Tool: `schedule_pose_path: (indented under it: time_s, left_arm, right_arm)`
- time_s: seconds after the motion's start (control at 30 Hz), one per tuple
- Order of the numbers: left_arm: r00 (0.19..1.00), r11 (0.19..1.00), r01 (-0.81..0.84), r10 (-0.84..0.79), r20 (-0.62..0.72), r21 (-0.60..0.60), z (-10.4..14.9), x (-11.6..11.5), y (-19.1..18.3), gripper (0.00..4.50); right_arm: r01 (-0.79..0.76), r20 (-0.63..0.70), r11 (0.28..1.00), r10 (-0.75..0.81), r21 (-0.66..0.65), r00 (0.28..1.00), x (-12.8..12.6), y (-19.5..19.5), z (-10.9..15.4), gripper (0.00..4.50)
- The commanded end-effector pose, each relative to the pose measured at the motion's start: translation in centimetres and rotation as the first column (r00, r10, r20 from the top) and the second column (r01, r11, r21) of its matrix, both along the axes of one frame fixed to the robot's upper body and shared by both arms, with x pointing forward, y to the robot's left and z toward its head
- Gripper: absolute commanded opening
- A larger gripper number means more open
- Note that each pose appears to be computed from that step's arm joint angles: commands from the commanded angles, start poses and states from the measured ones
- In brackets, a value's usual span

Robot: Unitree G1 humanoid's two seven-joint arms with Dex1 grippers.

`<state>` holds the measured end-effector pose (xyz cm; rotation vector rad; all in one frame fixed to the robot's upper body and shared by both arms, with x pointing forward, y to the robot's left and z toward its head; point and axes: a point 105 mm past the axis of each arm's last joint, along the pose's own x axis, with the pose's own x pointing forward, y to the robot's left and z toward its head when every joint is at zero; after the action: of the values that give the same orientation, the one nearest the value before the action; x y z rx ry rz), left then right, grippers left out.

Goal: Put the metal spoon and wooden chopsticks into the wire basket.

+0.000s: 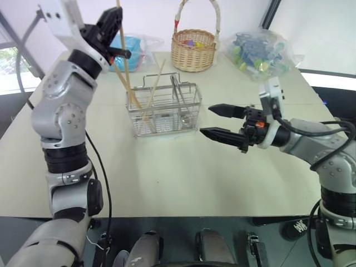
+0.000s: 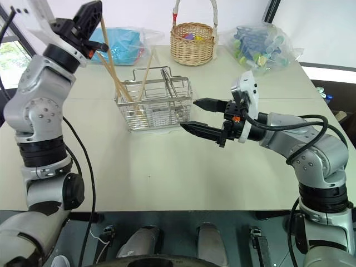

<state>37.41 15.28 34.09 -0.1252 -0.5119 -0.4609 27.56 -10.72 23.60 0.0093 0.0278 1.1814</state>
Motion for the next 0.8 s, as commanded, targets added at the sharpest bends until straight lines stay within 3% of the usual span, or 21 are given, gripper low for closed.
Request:
schedule_pose_path:
  time_s: [0.03, 0.2, 0.33, 0.53, 0.63, 0.8]
  left_arm:
    - [1.000, 1.000, 0.005, -0.006, 0.028, 0.018, -0.2, -0.1, -0.8, 0.03]
    - [1.000, 1.000, 0.003, -0.003, -0.002, 0.004, -1.5, 0.3, -1.0, 0.03]
    - [1.000, 1.000, 0.016, -0.017, -0.017, -0.023, -1.9, 0.2, -1.2, 1.49]
    - [1.000, 0.999, 0.023, -0.023, -0.016, -0.040, -1.5, -0.5, -0.8, 4.45]
    - [0.998, 0.998, 0.058, -0.058, -0.008, 0.008, -0.9, -1.4, -0.8, 4.45]
    - [0.988, 0.931, 0.154, -0.148, -0.043, 0.331, -1.3, -4.9, 0.4, 4.45]
  right_arm:
    - [-0.006, 0.055, 1.000, 0.004, 0.029, 0.998, -0.6, 0.1, 1.3, 4.50]
    - [-0.001, 0.056, 0.999, -0.001, 0.037, 0.998, -0.6, 0.2, 1.3, 4.50]
    - [0.003, 0.054, 0.999, -0.005, 0.043, 0.999, -0.4, 0.1, 1.3, 4.50]
    - [0.001, 0.051, 0.999, -0.003, 0.044, 0.999, -0.2, 0.1, 1.3, 4.50]
    - [-0.001, 0.053, 0.999, -0.001, 0.038, 0.999, -0.1, 0.1, 1.3, 4.50]
    - [0.001, 0.064, 1.000, -0.003, 0.021, 0.998, 0.4, 0.0, 1.3, 4.50]
